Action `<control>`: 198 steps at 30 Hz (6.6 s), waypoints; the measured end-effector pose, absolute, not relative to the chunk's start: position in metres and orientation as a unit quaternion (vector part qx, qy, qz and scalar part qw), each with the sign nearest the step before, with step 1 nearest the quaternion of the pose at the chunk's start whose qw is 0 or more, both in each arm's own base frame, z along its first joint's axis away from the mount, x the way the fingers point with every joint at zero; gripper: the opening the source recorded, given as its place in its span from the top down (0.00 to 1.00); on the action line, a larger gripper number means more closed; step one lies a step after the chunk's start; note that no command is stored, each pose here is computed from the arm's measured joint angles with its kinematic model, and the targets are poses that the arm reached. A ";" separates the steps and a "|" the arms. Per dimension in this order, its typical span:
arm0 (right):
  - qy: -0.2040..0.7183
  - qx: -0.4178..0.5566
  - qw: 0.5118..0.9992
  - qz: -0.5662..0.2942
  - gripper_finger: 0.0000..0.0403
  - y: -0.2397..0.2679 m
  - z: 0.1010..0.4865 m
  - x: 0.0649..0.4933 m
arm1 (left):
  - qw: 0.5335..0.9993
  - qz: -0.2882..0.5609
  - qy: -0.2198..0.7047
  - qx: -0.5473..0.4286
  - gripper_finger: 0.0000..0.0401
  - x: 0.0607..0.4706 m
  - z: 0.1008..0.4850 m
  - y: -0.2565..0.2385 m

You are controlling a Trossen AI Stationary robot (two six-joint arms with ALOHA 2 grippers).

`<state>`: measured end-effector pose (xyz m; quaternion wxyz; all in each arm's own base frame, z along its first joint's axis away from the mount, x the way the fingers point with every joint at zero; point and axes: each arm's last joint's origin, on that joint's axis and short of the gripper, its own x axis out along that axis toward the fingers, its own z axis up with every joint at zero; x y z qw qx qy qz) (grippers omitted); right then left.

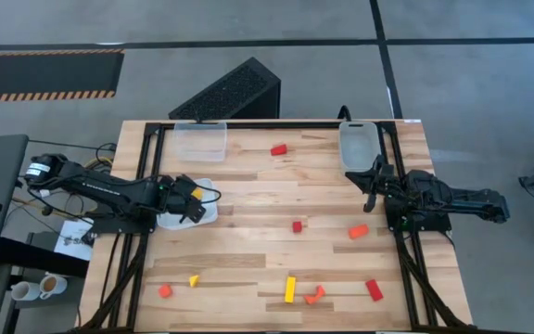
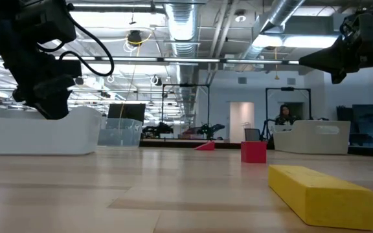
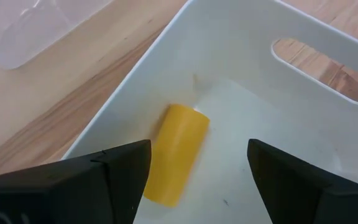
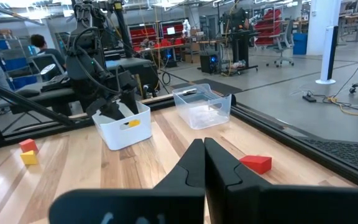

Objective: Sort & place blocks by color
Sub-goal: Put the middle red block into the gray bin

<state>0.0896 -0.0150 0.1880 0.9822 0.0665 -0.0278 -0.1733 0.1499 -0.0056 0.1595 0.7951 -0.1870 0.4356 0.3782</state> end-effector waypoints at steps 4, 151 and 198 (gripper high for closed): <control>-0.028 0.067 0.982 -0.173 0.97 -0.015 0.188 0.090 | 0.796 0.377 0.437 -0.184 0.37 0.150 0.159 -0.006; -0.028 0.066 0.982 -0.173 0.97 -0.015 0.188 0.090 | 0.982 0.150 0.111 -0.006 0.37 0.214 0.253 -0.037; -0.076 0.078 0.980 -0.167 0.97 -0.015 0.197 0.089 | 0.976 0.202 0.059 0.064 0.37 0.217 0.266 -0.028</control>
